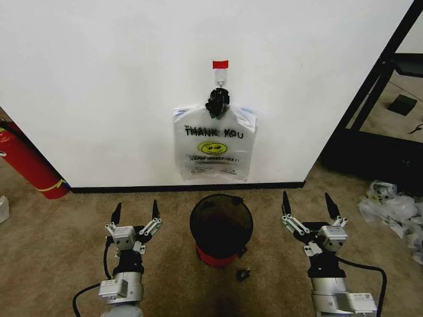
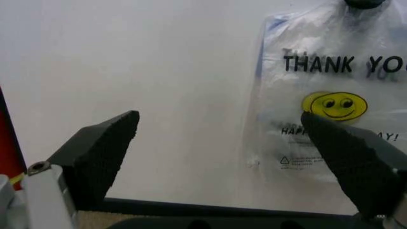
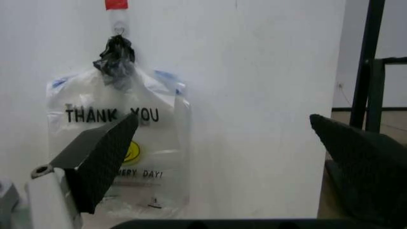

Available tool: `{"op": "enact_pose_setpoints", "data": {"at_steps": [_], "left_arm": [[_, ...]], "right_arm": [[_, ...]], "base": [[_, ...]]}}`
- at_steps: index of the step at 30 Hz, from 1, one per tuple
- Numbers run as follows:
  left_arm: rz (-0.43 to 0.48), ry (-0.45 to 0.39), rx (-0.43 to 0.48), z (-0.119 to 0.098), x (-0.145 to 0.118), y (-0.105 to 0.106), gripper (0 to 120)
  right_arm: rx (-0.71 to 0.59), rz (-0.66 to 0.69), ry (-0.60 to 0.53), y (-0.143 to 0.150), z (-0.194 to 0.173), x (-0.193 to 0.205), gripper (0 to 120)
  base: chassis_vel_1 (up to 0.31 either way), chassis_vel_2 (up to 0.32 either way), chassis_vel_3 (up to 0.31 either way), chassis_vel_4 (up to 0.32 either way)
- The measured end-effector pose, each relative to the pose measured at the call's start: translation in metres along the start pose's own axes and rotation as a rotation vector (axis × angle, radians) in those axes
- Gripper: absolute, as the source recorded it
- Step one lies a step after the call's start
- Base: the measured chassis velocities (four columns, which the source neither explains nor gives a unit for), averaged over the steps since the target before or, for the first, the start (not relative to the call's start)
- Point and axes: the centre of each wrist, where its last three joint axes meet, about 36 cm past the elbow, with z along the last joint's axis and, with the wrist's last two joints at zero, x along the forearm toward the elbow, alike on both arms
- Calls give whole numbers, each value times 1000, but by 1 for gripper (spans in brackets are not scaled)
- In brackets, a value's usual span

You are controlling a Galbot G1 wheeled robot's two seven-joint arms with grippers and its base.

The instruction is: Pick up the garbage bag from the wall and place it over the trash bin.

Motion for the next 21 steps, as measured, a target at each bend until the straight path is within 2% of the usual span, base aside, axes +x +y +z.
{"op": "enact_pose_setpoints", "data": {"at_steps": [9,12,16,21], "left_arm": [[-8,-2,3,-1,1,-2,100],[-10,-1,4,-1,2,-3,100],[7,5,-4,1,3,-4,100],[100,25,-18,13,-2,-12,100]], "right_arm": [[-18,-39,23,-1,16,-5,100],[-61,-78,27,-1,22,-16,100],[-192,-177,54,-5,26,-46,100],[-403,-322,91,-24,39,-98,100]], "base": [[0,0,0,0],[0,0,0,0],[0,0,0,0],[0,0,0,0]]}}
